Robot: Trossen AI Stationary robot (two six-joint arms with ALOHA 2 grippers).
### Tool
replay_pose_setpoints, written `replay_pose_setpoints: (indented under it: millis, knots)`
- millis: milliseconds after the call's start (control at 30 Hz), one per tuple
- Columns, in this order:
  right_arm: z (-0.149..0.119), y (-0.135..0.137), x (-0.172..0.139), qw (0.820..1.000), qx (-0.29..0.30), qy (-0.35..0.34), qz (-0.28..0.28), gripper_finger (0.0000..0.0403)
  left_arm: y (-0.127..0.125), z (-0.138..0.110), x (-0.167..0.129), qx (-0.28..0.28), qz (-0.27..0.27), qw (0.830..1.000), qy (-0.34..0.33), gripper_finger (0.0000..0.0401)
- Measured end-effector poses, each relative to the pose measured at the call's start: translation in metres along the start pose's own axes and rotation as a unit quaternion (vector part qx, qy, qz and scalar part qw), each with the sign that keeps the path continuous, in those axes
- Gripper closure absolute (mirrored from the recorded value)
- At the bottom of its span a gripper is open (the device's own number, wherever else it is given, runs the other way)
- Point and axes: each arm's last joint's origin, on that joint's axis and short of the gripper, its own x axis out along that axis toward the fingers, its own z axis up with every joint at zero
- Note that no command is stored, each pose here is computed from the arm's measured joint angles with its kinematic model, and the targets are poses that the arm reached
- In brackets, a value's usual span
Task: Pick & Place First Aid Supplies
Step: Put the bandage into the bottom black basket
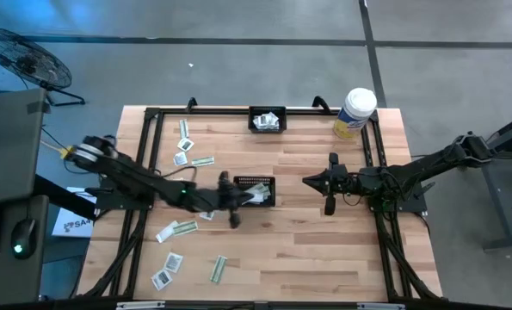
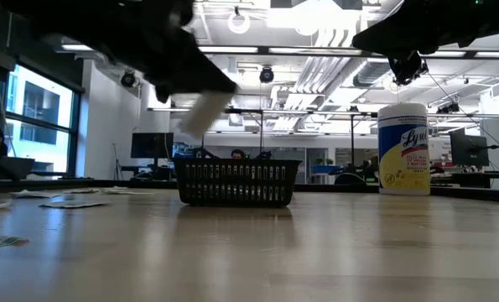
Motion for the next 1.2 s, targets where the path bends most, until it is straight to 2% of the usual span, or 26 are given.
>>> replay_pose_setpoints:
  millis: [333, 467, 567, 633, 733, 900, 1000, 1133, 1200]
  knots:
    - [0.0, 0.0, 0.0, 1.0, 0.0, 0.001, 0.0, 0.0391, -0.009, -0.02, 0.056, 0.013, 0.098, 0.995, 0.014, 0.0401]
    - [0.0, 0.0, 0.0, 1.0, -0.001, 0.001, 0.0, 0.0391, -0.001, -0.032, 0.072, 0.019, 0.109, 0.993, 0.036, 0.0401]
    - [-0.001, 0.0, 0.0, 1.0, -0.001, 0.003, 0.0, 0.0391, 0.004, -0.036, 0.076, 0.003, 0.116, 0.992, 0.048, 0.0399]
    - [-0.001, 0.0, 0.0, 1.0, -0.002, 0.004, -0.001, 0.0391, 0.008, -0.035, 0.078, -0.01, 0.102, 0.993, 0.057, 0.0391]
    - [-0.001, 0.0, 0.0, 1.0, -0.002, 0.005, -0.001, 0.0391, 0.014, -0.032, 0.079, -0.024, 0.083, 0.993, 0.075, 0.0356]
    - [-0.001, 0.0, 0.0, 1.0, -0.003, 0.007, -0.001, 0.0391, 0.019, -0.018, 0.072, -0.043, 0.051, 0.994, 0.091, 0.0273]
    - [-0.001, 0.0, 0.0, 1.0, -0.003, 0.007, -0.001, 0.0391, 0.016, -0.002, 0.063, -0.043, 0.022, 0.995, 0.083, 0.0232]
    - [-0.001, 0.0, 0.0, 1.0, -0.003, 0.007, -0.001, 0.0391, 0.015, 0.024, 0.043, -0.049, -0.028, 0.995, 0.08, 0.0199]
    - [-0.001, 0.0, 0.0, 1.0, -0.003, 0.007, -0.001, 0.0391, 0.016, 0.033, 0.03, -0.046, -0.033, 0.995, 0.081, 0.0191]
